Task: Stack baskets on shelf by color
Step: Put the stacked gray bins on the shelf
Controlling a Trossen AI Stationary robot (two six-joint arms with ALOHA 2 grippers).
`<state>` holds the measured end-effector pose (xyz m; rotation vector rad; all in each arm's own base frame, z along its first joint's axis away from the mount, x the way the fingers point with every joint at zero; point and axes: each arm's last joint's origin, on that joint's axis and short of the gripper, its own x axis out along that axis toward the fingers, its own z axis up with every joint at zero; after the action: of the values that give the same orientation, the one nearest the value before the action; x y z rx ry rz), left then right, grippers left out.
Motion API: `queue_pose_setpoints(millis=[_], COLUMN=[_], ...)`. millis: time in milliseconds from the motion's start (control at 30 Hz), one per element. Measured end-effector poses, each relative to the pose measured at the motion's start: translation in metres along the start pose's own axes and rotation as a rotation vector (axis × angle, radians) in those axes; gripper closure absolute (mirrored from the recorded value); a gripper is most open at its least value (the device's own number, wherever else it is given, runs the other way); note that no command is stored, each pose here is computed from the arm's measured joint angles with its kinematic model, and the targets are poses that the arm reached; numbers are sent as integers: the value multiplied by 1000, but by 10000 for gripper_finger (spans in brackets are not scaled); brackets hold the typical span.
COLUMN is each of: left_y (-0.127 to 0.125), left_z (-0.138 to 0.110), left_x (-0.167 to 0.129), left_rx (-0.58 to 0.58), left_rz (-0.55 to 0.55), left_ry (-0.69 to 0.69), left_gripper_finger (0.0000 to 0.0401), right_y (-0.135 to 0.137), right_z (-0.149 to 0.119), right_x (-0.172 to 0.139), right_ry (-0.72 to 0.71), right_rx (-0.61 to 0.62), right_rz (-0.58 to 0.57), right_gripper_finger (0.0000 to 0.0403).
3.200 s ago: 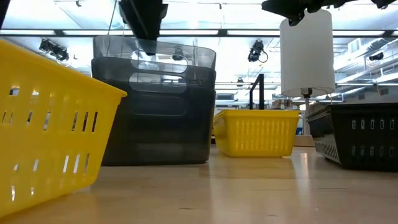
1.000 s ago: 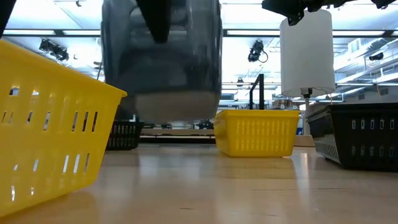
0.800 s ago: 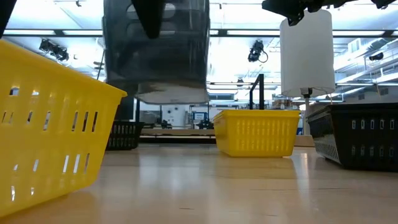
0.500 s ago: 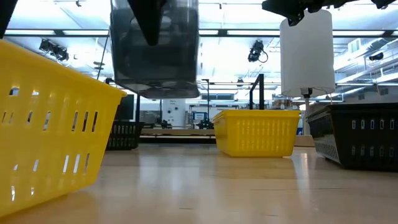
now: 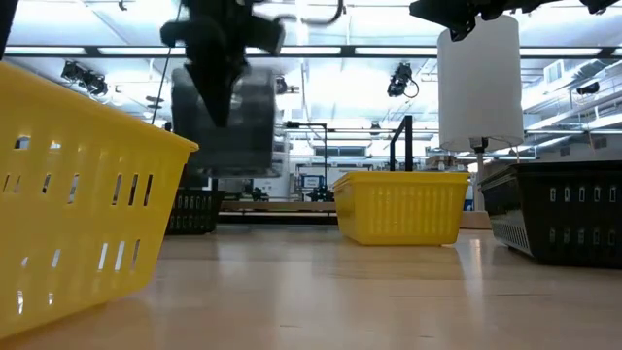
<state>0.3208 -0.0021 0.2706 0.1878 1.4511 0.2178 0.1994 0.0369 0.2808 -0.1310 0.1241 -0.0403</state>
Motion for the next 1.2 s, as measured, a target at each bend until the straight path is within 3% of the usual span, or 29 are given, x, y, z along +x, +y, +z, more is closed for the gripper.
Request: queue_pose_setpoints(millis=[667,900,1200], left_y=[128,142,138], left_z=[-18,-24,-30], left_x=[43,54,58], left_rx=[-34,-73,-70], left_rz=[40,-67,-102], left_ry=[36,45,131], left_gripper_finger=[378,374,350], right_y=[6,6,6], right_z=[-2,-2,-2], right_x=[5,5,5], right_ry=[1,3,2], right_rx=[-10,-11,-11], right_rz=[20,21,21], right_gripper_finger=[204,204,204])
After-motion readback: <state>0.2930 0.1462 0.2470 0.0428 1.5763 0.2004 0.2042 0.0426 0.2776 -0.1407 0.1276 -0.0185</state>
